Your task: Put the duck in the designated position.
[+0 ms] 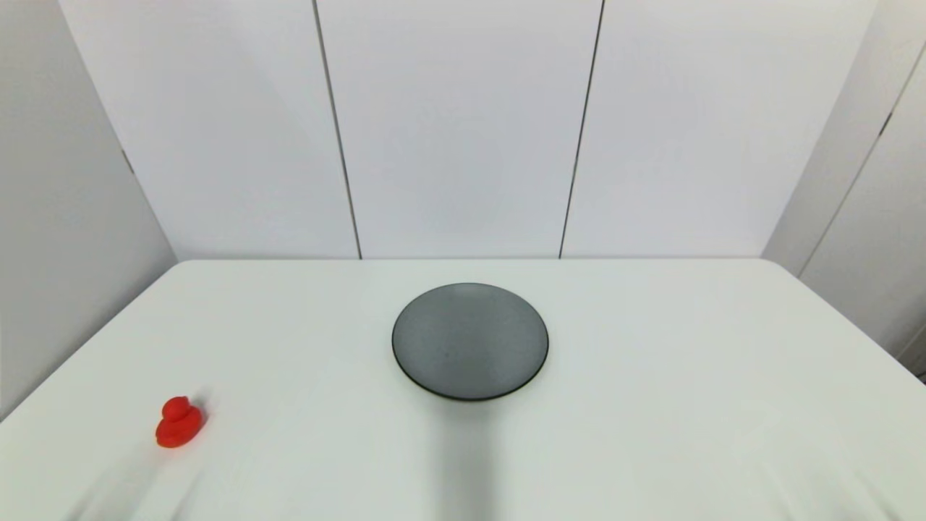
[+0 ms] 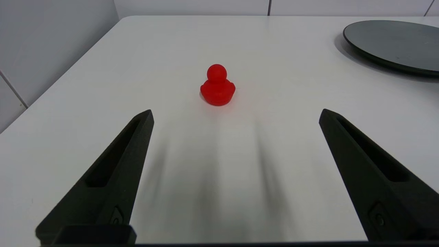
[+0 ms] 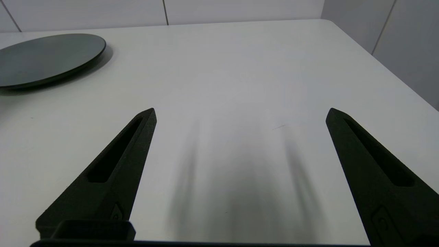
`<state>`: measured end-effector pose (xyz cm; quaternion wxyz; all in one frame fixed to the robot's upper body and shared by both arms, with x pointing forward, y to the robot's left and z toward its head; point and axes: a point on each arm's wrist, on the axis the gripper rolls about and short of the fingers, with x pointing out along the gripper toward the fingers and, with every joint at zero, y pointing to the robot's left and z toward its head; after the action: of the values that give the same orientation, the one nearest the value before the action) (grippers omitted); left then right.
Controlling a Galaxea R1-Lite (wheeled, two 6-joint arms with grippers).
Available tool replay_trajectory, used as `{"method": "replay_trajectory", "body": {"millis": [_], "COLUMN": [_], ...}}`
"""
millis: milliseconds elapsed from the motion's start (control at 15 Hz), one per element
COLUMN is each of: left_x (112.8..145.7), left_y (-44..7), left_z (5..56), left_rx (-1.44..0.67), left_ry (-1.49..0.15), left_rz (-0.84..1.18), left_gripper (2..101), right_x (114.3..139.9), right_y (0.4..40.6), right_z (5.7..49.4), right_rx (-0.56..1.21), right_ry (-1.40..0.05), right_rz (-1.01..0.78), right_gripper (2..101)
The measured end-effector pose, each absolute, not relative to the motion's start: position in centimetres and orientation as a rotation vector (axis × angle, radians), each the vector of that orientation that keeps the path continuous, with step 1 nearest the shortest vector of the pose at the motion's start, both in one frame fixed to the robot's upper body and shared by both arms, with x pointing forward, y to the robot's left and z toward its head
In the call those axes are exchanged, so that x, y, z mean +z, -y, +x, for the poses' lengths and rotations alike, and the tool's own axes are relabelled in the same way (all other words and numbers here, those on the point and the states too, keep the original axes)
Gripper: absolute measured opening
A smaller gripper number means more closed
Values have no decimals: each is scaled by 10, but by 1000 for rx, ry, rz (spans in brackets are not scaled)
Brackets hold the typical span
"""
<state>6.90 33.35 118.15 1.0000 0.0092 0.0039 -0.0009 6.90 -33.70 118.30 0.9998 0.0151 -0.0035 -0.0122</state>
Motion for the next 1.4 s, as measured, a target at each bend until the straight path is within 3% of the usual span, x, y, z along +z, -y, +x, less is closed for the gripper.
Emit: {"method": "replay_trajectory", "body": {"millis": [1400], "left_x": [1182], "left_y": [-334], "left_z": [69], "left_rx": [-2], "left_ry": [-8], "left_rz": [18], "left_gripper": [978], "right_x": [1183], "right_y": [337], "right_z": [69], "right_rx": [-24], "right_ry": [7], "right_rz": [30], "right_gripper": [980]}}
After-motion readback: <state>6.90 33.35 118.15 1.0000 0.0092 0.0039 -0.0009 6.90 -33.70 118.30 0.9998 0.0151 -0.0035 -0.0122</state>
